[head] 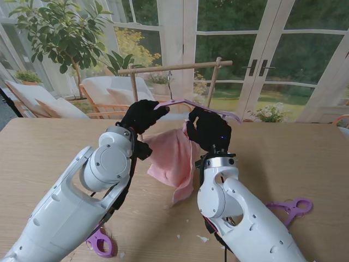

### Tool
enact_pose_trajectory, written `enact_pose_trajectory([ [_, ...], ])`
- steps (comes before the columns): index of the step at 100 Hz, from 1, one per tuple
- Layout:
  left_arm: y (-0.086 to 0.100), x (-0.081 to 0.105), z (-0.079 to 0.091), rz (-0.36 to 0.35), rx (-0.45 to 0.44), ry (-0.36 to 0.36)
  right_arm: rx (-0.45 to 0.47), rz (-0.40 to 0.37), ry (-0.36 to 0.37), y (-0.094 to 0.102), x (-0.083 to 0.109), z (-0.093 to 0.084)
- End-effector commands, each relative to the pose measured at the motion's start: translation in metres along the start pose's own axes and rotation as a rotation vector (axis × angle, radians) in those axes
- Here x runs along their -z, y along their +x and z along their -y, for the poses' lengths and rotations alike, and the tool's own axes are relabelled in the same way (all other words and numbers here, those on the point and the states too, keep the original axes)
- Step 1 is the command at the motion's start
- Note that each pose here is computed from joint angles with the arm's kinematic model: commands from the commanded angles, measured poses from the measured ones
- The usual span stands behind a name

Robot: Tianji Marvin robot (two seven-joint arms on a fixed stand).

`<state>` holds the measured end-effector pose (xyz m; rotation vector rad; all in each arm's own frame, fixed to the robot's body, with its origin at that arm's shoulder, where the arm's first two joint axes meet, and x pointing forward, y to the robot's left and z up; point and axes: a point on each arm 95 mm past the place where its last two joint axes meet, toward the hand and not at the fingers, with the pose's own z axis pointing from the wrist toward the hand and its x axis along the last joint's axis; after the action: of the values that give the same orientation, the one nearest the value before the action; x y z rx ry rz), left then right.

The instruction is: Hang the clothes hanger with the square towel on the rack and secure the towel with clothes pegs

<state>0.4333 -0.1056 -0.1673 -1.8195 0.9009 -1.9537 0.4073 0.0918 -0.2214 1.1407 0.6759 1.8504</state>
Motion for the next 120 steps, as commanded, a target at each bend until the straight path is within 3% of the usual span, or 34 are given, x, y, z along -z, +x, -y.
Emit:
enact_pose_trajectory([
  [1, 0.001, 0.001, -0.003, 0.005, 0.015, -0.016, -0.034, -0.01, -0.021, 0.009, -0.001, -0.003],
  [14, 0.001, 0.002, -0.004, 0.008, 0.037, -0.019, -0.073, -0.032, -0.021, 0.013, -0.002, -0.007],
  [40, 0.003, 0.003, 0.0, -0.001, 0.081, -0.007, -0.141, -0.051, 0.073, 0.014, -0.001, -0.008],
  [63, 0.005, 0.002, -0.002, -0.001, 0.122, -0.019, -0.146, -0.089, 0.116, 0.024, -0.001, -0.006],
  [82, 0.008, 0.005, -0.002, -0.006, 0.166, -0.035, -0.1, -0.088, 0.139, 0.022, -0.003, 0.001],
  [91, 0.006, 0.006, 0.0, -0.01, 0.163, -0.031, -0.062, -0.048, 0.111, 0.017, -0.006, -0.001],
  [103, 0.003, 0.005, 0.004, -0.002, 0.175, -0.029, -0.044, 0.019, 0.014, 0.011, -0.009, -0.012],
  [120, 0.002, 0.005, 0.005, -0.005, 0.2, -0.034, -0.018, 0.081, -0.018, 0.003, -0.012, -0.022],
])
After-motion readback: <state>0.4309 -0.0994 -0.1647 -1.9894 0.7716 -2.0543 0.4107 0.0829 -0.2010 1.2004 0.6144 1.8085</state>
